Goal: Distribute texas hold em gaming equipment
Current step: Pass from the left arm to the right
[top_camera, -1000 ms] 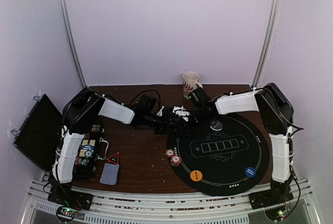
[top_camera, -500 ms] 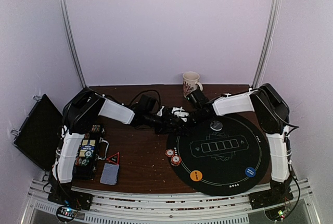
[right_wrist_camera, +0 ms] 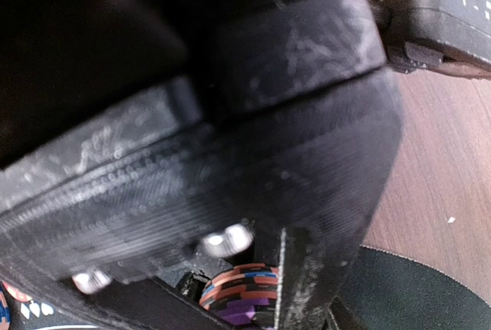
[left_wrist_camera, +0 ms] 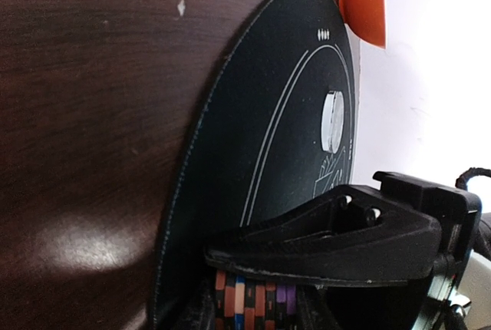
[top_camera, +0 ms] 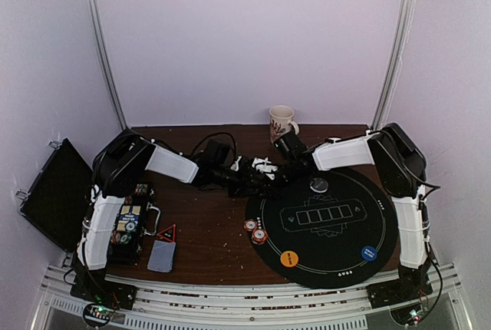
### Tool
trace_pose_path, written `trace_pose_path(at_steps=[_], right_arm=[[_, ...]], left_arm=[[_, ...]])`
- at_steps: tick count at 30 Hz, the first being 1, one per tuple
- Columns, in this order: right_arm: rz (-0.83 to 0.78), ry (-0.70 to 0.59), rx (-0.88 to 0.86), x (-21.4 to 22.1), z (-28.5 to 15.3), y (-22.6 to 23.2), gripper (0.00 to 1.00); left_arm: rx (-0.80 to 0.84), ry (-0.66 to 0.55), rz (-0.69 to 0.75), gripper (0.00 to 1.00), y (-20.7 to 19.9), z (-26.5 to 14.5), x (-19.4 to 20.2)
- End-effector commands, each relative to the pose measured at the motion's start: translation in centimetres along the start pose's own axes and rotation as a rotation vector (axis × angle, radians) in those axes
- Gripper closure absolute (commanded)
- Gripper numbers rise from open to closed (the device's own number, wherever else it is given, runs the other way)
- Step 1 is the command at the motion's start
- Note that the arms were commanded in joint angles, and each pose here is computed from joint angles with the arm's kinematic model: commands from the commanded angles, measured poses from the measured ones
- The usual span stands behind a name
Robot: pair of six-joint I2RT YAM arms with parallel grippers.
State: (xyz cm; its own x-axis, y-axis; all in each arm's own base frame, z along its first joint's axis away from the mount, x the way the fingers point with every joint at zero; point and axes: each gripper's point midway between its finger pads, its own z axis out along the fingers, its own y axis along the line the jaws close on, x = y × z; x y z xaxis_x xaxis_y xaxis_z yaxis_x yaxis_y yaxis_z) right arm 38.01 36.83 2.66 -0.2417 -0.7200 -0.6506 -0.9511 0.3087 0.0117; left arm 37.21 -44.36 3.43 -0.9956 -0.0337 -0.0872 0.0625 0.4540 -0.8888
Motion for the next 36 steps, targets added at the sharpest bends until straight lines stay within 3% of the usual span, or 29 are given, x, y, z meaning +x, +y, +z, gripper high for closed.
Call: trace_pose_path(at_steps=[1,5,22,36], right_arm=[[0.023,0.074,0.007,0.4,-0.6,1.0,0.93],[0.067,0.111,0.022,-0.1,-1.5,1.4,1.0],[0.143,0.317,0.036,4.4,-0.3,1.0,1.0],[0.155,0.333,0.015,6.3,0.2,0.5,1.0]], left_arm=[[-0.119,0.041,-0.062,0.89,5.5,0.8,1.8],[-0.111,0.046,-0.03,0.81,4.9,0.7,1.6],[-0.148,0.023,-0.054,0.56,6.7,-0.6,-0.1],[0.003,-0.001,-0.035,0.59,4.0,-2.4,-1.0]])
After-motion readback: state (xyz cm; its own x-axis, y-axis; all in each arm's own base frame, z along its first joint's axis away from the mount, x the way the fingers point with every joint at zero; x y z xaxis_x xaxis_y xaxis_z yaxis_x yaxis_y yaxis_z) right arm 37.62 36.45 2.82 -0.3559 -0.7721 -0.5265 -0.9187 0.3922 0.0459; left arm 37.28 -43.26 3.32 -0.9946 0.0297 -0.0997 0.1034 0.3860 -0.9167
